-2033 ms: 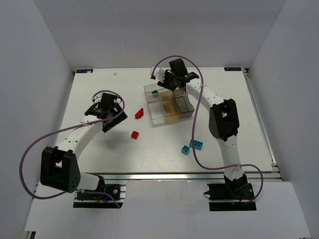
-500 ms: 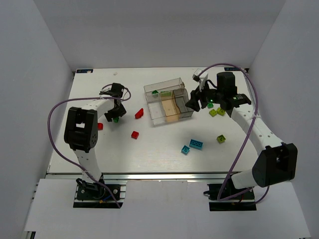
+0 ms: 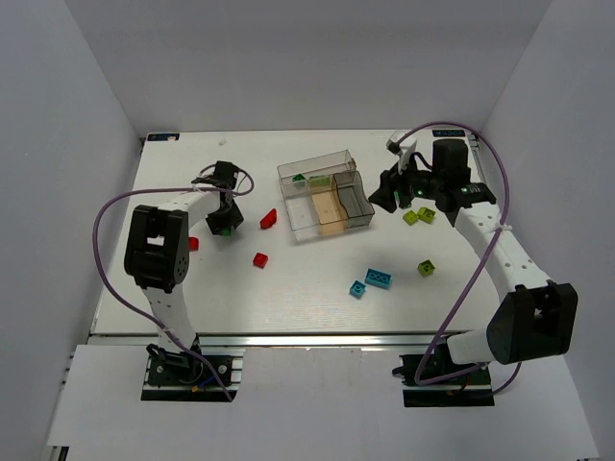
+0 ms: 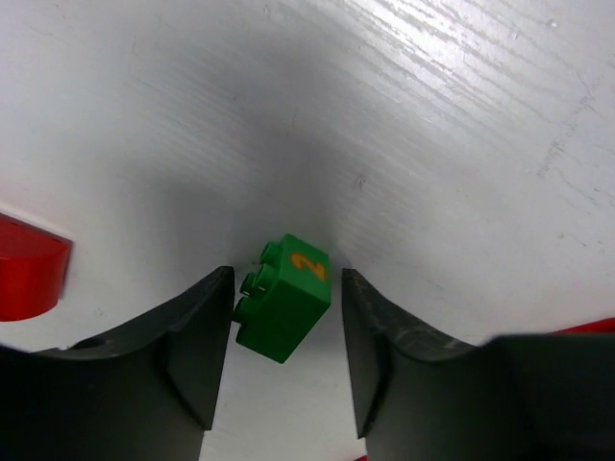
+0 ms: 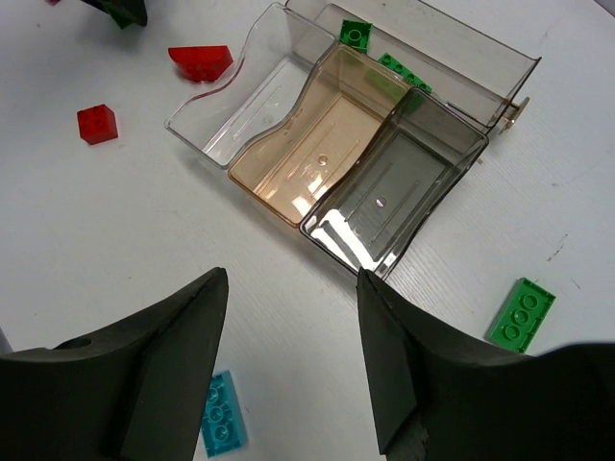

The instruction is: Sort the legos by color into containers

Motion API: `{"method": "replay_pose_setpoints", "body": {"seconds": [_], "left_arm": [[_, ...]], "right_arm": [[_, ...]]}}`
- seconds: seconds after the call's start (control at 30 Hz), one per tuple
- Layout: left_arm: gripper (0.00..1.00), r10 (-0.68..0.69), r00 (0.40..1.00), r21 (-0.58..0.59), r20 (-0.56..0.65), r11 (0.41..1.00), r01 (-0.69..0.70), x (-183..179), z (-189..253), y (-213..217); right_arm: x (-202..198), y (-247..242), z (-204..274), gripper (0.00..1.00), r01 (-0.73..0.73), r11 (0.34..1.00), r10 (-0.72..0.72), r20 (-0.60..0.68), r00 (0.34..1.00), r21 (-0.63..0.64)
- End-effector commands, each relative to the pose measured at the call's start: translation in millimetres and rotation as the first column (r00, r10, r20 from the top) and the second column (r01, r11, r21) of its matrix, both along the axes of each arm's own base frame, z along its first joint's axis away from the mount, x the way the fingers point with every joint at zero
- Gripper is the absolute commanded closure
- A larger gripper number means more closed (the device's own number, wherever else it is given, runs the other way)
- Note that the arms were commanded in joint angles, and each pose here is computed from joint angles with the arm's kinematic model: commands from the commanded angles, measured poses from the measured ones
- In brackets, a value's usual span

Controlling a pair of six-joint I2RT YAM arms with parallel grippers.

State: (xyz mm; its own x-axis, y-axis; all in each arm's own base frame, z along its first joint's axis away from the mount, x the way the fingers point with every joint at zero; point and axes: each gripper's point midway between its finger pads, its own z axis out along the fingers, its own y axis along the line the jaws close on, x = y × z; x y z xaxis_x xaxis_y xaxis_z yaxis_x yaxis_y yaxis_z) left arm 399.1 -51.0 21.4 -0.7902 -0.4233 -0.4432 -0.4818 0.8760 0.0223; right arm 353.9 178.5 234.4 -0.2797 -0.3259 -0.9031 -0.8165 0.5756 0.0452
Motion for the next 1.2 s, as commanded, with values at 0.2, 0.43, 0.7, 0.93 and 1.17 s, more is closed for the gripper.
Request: {"method": "replay_pose_setpoints", "body": {"seconds": [0.2,0.43,0.7,0.93,1.17], "left_arm": [[0.66,-0.039,0.997,-0.051,0.071,0.998,0.043,8,25,-10],[0.97,-0.137,0.967,-0.147,0.217,0.974,0.171,45,66,-42],[1.0,-0.251,0.841,-0.395,0.479,0.794,0.461,104,142,-129],[1.0,-0.252,0.823,-0.465,0.509,0.724,0.51,148,144,-171],[0.97,-0.272,0.828,-0.473,0.491,0.715,0.515,160,129,-193]], "right_arm": [[1,-5,17,0.38,0.007,0.999,-0.008,0.025,1.0,0.038],[-1,-15,15,0.38,0.038,0.999,-0.039,0.021,0.999,0.035],[4,-33,-2,0.82,0.16,0.987,-0.159,-0.048,0.986,0.026],[7,-43,-14,0.83,0.216,0.976,-0.215,-0.07,0.974,0.006],[11,-50,-22,0.73,0.245,0.97,-0.244,-0.089,0.966,-0.001]]}}
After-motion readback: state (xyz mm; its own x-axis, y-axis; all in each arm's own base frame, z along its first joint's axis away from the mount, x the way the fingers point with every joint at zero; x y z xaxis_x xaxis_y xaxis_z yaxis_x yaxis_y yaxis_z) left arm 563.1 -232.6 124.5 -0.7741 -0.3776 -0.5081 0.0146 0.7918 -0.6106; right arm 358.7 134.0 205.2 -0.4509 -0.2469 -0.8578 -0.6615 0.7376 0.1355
